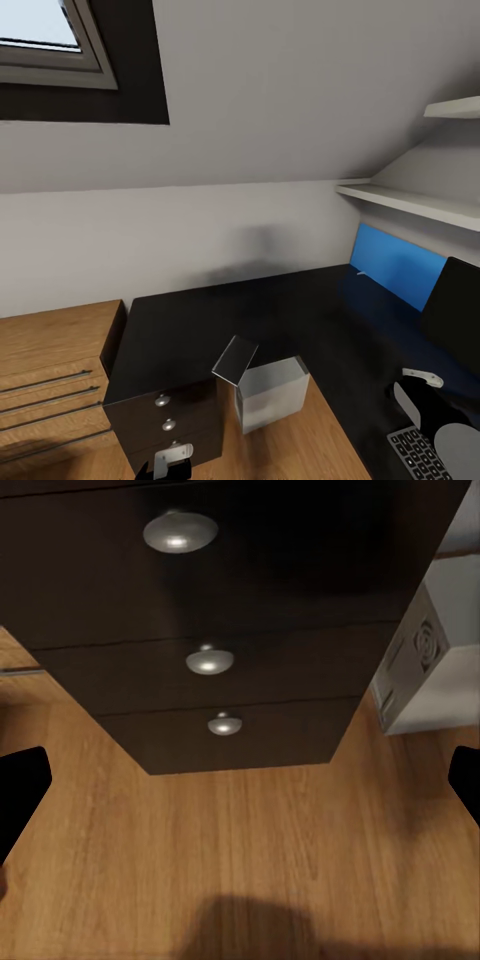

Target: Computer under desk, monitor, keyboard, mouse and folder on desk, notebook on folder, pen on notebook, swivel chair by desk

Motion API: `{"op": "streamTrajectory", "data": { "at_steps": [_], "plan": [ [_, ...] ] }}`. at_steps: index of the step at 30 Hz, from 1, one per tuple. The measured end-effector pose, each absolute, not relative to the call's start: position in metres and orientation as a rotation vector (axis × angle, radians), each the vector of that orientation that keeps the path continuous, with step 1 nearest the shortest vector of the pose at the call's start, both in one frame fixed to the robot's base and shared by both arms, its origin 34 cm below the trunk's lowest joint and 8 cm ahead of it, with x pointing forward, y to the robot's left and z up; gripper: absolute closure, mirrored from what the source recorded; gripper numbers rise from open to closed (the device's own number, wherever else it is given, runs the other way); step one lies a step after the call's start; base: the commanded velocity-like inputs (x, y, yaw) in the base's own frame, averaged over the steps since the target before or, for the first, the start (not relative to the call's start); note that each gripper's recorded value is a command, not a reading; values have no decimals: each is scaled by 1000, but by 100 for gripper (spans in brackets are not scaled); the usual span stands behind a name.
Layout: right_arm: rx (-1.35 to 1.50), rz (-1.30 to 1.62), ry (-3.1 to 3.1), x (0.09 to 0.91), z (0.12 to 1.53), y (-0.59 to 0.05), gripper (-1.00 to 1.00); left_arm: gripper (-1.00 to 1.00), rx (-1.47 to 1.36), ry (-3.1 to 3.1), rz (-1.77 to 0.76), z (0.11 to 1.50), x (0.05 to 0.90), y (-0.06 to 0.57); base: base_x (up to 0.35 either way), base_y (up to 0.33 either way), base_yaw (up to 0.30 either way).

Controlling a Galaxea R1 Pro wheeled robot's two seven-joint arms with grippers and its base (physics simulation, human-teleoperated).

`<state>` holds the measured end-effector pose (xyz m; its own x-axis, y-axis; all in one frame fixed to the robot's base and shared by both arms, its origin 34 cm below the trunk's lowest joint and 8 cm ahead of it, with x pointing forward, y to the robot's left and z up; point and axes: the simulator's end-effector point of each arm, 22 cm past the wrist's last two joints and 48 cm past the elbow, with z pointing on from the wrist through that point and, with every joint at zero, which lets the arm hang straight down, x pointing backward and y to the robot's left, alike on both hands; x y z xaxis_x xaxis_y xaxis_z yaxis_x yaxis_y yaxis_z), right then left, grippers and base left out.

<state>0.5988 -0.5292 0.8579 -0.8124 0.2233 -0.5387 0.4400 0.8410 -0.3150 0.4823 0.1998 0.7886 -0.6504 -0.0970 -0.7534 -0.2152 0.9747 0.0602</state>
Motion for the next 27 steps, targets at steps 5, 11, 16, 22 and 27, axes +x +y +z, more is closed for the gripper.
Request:
{"op": "streamTrajectory", "data": {
  "at_steps": [5, 11, 16, 22, 27],
  "plan": [
    [486, -590, 2526, 601, 854, -527, 100, -100, -219, 2280, 182, 786, 484, 200, 0, 0, 0],
    [485, -589, 2527, 603, 850, -526, 100, -100, -220, 2281, 181, 782, 487, 199, 0, 0, 0],
    [483, -591, 2525, 606, 846, -526, 100, -100, -219, 2281, 181, 779, 489, 199, 0, 0, 0],
    [482, -594, 2525, 608, 842, -526, 100, -100, -219, 2281, 180, 774, 491, 199, 0, 0, 0],
    [482, -595, 2525, 610, 838, -526, 100, -100, -221, 2281, 182, 770, 493, 199, 0, 0, 0]
  ]
}}
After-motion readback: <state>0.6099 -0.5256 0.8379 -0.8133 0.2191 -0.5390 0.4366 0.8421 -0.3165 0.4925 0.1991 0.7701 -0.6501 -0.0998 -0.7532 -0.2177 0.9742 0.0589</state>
